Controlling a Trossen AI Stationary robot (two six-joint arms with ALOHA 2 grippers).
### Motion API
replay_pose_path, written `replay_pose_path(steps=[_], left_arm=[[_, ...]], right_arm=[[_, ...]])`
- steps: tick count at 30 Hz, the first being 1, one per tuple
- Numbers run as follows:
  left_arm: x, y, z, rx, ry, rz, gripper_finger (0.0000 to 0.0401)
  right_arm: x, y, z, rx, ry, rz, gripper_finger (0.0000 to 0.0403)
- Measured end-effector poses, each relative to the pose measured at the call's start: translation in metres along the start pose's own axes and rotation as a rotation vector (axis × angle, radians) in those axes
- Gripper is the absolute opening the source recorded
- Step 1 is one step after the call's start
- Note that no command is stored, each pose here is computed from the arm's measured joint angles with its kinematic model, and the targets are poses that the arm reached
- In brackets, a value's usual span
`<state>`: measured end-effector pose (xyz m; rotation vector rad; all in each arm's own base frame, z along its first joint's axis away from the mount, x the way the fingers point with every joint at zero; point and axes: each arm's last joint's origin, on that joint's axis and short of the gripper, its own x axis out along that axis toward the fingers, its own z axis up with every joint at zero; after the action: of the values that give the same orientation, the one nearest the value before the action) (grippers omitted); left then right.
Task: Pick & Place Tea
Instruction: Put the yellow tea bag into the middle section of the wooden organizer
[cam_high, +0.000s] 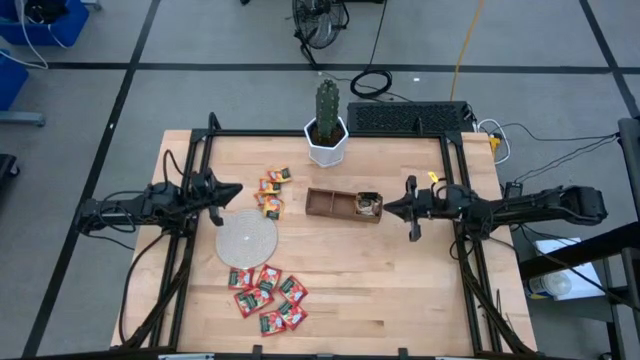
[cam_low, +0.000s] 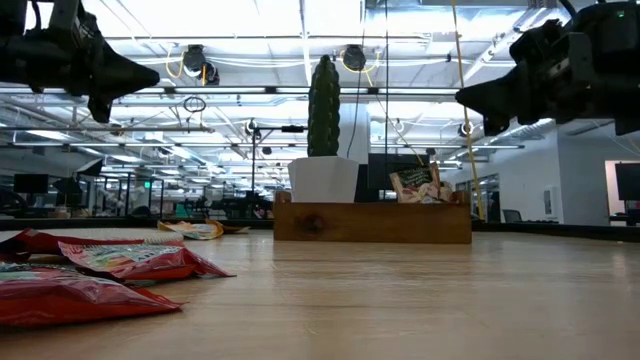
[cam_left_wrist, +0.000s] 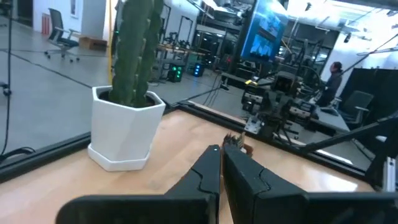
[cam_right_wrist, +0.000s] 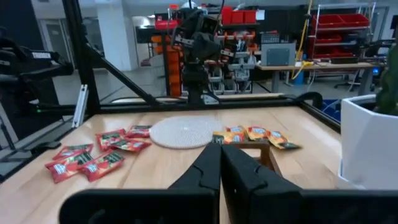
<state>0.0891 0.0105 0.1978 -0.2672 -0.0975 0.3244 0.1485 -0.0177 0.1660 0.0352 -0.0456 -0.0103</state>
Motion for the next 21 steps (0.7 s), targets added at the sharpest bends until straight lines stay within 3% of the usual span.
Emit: replay_pose_path(steps=[9, 14, 17, 21], left_arm=[[0.0, 0.0, -0.001, 0.014, 0.008, 0.002, 0.0021], [0.001, -0.002, -0.002, 0.007, 0.039, -0.07, 0.0024], [0.004, -0.004, 0.0, 0.005, 0.057, -0.068, 0.0047], [0.013, -0.005, 0.006, 0.029, 0.095, 0.054, 0.0113]], right_arm=[[0.0, 0.0, 0.0, 0.0, 0.002, 0.0, 0.0], [0.0, 0.0, 0.0, 0.0, 0.003, 0.0, 0.0], [0.0, 0.0, 0.0, 0.0, 0.002, 0.0, 0.0], [0.0, 0.0, 0.0, 0.0, 0.003, 0.0, 0.0]])
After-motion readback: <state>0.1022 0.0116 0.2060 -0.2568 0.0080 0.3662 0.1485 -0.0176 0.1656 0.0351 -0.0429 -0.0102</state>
